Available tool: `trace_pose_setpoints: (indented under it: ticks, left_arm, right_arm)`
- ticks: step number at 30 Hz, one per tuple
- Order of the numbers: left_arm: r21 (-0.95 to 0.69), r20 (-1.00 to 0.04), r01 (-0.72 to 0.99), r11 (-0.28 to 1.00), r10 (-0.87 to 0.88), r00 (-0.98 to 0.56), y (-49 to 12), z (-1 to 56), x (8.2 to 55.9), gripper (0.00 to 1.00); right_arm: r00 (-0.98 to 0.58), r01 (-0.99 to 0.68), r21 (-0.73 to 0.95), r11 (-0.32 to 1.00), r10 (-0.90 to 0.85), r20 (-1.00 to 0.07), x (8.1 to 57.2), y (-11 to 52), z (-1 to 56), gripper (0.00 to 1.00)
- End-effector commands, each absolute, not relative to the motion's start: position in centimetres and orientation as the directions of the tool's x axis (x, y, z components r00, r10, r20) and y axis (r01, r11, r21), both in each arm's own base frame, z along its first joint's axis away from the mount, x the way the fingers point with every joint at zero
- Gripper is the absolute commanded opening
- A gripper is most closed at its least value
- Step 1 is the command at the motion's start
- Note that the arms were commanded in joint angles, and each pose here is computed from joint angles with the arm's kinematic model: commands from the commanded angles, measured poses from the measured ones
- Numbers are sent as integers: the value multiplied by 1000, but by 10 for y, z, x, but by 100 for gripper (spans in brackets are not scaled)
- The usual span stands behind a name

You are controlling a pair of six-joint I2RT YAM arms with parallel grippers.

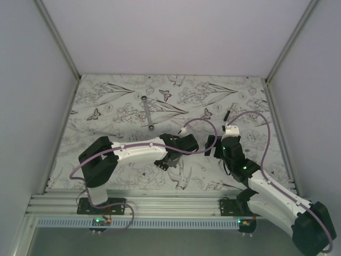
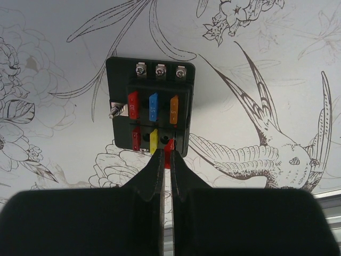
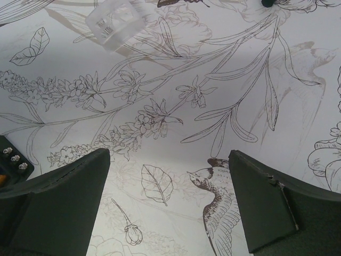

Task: Snap on the fuse box
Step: Install the fuse at the fuse box base.

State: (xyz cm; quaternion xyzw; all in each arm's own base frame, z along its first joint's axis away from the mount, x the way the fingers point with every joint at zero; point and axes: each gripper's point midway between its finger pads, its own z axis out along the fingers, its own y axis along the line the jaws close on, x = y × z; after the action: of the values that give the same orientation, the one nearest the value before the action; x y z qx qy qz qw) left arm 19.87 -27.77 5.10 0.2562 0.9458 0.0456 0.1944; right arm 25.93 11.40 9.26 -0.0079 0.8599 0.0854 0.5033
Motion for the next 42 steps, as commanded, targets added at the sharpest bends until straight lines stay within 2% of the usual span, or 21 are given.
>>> trace_pose_setpoints:
  ticks: [1, 22, 33, 42]
  left_arm:
    - [238, -310, 459, 856, 515, -799, -269, 47, 196, 0]
    - [253, -269, 448, 858, 507, -819, -267, 30, 192, 0]
    - [251, -345, 404, 880, 471, -812, -265, 45, 200, 0]
    - [242, -362, 417, 876, 480, -799, -271, 47, 204, 0]
  right_arm:
    - [-468, -75, 142, 987, 91, -879, 264, 110, 99, 100]
    - [-473, -80, 143, 986, 89, -877, 264, 110, 98, 100]
    - [-476, -85, 145, 986, 88, -875, 263, 111, 98, 100]
    - [-479, -90, 147, 985, 87, -873, 263, 113, 97, 100]
